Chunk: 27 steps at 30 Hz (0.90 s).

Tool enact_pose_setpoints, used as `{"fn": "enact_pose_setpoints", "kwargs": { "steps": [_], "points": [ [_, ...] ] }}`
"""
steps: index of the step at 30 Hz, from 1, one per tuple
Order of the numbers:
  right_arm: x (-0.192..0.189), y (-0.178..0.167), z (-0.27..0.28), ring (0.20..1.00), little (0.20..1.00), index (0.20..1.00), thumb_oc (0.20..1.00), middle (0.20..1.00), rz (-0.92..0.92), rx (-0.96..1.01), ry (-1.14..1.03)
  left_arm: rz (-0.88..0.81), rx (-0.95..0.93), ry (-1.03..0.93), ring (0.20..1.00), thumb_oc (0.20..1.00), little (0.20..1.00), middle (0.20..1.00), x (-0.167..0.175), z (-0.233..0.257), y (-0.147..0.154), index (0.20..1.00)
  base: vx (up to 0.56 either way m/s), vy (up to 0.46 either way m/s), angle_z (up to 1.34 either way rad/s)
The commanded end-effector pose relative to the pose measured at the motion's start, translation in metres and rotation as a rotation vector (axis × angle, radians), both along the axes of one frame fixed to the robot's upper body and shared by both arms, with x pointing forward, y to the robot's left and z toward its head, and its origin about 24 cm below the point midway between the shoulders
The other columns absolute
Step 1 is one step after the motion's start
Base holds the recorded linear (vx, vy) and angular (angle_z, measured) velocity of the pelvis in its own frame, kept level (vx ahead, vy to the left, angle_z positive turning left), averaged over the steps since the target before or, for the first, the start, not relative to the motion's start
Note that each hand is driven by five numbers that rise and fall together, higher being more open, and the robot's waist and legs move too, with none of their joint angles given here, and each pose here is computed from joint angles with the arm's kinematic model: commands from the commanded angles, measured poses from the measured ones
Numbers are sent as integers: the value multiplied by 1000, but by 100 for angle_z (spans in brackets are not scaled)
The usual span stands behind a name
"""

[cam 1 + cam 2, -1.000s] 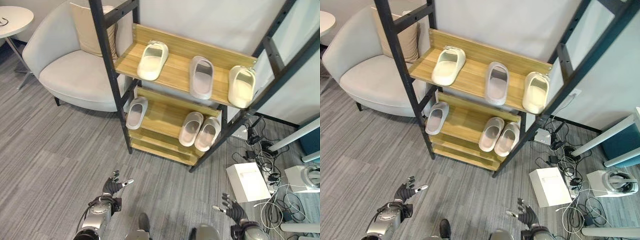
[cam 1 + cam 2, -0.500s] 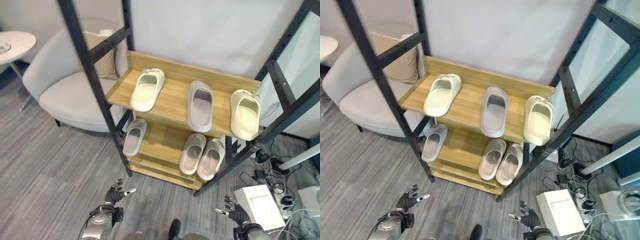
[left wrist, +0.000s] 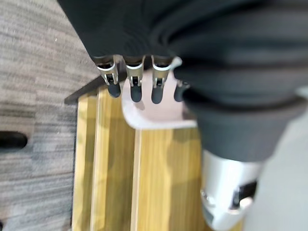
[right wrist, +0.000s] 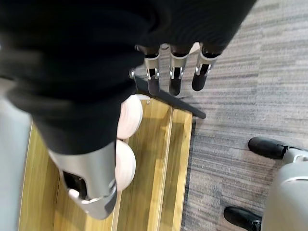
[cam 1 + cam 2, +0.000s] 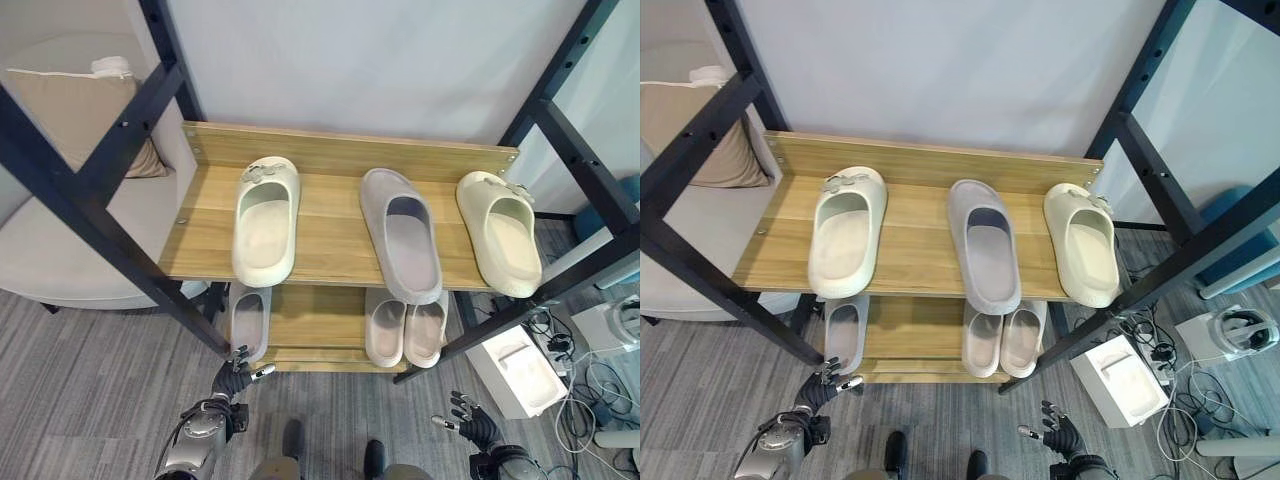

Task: Arrange the slippers neatly on the shoe rack.

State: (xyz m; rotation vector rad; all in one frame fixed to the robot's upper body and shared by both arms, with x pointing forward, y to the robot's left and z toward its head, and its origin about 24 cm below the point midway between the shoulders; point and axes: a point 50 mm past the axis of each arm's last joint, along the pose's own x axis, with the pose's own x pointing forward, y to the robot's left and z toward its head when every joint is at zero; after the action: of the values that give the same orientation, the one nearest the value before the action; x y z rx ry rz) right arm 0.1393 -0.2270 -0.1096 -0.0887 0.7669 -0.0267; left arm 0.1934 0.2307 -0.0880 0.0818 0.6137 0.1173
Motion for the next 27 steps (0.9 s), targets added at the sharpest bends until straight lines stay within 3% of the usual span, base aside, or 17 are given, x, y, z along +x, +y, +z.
{"fn": "enact_pose_setpoints", "kwargs": {
  "steps": [1,7,10,16,18,27],
  "points": [
    [39,2,32,1000,1000,1000,1000,1000,124,-81,-183,-5,-2,-111,1000,1000,1000,1000,19,16,-4,1000,-153,4,-46],
    [47,10,69,1000,1000,1000,1000,1000,382,-260,-335,13,26,-113,1000,1000,1000,1000,17,17,6,1000,-80,-19,-29],
    [38,5,126,1000,1000,1000,1000,1000,531,-479,-558,84,25,-107,1000,1000,1000,1000,10,15,16,1000,29,-86,-33],
    [21,9,194,1000,1000,1000,1000,1000,695,-588,-792,33,29,-107,1000,1000,1000,1000,8,12,6,1000,5,-60,-19],
    [27,13,227,1000,1000,1000,1000,1000,670,-678,-982,20,27,-108,1000,1000,1000,1000,6,10,0,1000,7,-14,-2],
    [65,30,259,1000,1000,1000,1000,1000,503,-849,-1290,-23,-9,-107,1000,1000,1000,1000,7,8,-21,1000,24,-2,3]
  ]
}}
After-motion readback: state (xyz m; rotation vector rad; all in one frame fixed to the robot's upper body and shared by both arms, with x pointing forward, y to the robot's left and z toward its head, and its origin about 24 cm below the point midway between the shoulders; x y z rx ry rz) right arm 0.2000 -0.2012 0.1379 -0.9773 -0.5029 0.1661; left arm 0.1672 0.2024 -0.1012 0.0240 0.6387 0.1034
